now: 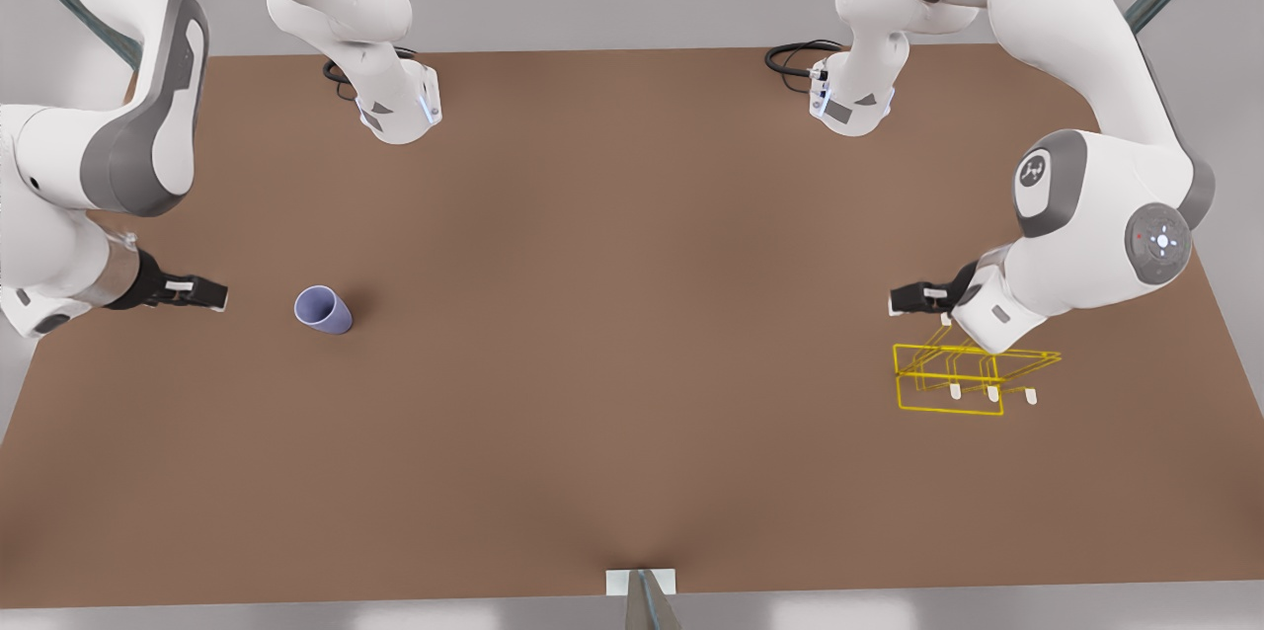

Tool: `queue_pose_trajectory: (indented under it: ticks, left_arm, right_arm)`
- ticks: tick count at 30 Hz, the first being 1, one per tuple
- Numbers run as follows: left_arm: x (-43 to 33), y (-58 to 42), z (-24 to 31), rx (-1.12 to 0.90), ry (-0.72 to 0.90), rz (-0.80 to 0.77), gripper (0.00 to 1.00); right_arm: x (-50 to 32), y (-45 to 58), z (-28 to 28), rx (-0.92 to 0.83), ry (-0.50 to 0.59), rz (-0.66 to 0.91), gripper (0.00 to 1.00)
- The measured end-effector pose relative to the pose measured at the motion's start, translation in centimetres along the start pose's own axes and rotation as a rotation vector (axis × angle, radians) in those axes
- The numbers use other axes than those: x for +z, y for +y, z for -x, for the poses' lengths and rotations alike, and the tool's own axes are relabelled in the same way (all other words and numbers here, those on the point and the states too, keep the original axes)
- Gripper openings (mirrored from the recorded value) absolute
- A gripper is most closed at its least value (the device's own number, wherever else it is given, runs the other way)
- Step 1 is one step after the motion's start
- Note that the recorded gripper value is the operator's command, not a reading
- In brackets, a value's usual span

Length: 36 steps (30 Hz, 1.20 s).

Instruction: Place the cup on the cup holder

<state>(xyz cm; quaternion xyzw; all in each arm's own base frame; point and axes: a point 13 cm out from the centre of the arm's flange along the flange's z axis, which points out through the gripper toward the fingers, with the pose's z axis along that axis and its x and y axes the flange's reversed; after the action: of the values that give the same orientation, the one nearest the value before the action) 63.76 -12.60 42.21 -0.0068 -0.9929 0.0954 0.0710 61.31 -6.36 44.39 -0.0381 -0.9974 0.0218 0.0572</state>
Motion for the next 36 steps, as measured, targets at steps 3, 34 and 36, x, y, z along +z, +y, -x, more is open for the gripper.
queue_pose_trajectory:
  ticks: [3, 34, 36]
  left_arm:
    - [-0.1, -0.1, 0.6, -0.014, -0.025, 0.001, 1.0]
    - [3.5, 2.9, 2.3, -0.119, -0.027, 0.109, 1.0]
    - [3.7, 3.1, 2.4, -0.124, -0.021, 0.111, 1.0]
  right_arm:
    - [2.0, 0.3, 1.1, 0.001, 0.008, 0.022, 1.0]
    - [31.7, 6.4, -8.5, -0.07, 0.124, 0.052, 1.0]
    - [32.3, 6.6, -8.2, -0.073, 0.115, 0.053, 1.0]
